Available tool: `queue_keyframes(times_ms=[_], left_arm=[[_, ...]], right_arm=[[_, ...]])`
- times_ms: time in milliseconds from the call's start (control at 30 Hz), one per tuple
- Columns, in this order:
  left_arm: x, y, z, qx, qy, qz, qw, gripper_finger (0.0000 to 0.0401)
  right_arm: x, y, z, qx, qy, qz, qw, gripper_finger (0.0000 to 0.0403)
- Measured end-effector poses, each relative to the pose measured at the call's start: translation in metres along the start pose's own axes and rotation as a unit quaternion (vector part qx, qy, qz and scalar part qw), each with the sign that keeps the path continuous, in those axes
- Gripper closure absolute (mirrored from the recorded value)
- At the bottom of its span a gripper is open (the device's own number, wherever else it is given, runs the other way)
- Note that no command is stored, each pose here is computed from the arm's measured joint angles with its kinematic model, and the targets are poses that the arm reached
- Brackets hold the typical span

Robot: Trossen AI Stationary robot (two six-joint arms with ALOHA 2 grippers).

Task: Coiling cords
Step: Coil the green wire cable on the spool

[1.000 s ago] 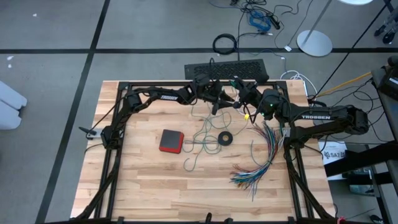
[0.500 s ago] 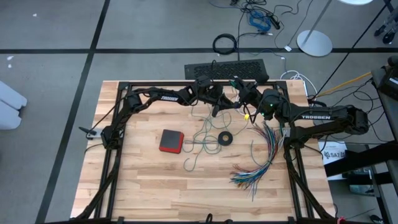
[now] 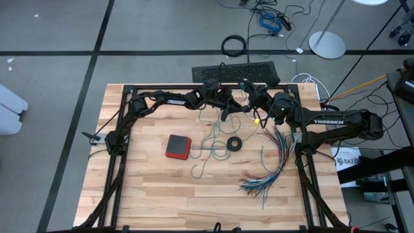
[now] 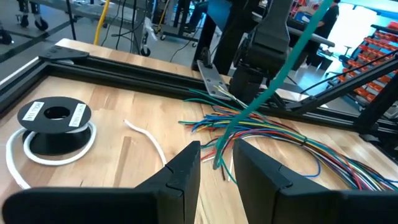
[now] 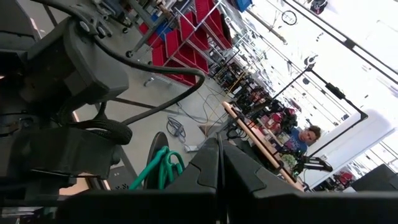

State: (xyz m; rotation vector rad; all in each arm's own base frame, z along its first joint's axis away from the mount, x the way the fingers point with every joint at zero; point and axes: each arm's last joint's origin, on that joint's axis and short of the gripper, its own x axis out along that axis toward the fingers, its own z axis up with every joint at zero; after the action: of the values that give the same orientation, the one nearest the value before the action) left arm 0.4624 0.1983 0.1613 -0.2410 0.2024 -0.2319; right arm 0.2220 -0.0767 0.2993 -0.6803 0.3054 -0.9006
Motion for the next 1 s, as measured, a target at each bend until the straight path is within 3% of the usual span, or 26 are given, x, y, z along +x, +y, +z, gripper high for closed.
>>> queue_keyframes(times_ms=[333,567,1000], left_arm=[[0.0075,-0.0096,-0.0032,-0.004,0.010,-0.007,1.000,0.0300],[0.0074,-0.0072,-0.0028,-0.003,0.005,0.035,0.999,0.0299],[0.0070,-0.0064,-0.0028,0.001,0.005,0.040,0.999,0.0304]], right_arm=[[-0.0003,0.0002,0.0004,0.001,-0.001,0.000,1.000,0.0403],[-0.0003,0.0002,0.0004,0.001,-0.001,0.000,1.000,0.0403],[-0.0003,0.0002,0.0004,0.009,-0.001,0.001,1.000,0.0403]])
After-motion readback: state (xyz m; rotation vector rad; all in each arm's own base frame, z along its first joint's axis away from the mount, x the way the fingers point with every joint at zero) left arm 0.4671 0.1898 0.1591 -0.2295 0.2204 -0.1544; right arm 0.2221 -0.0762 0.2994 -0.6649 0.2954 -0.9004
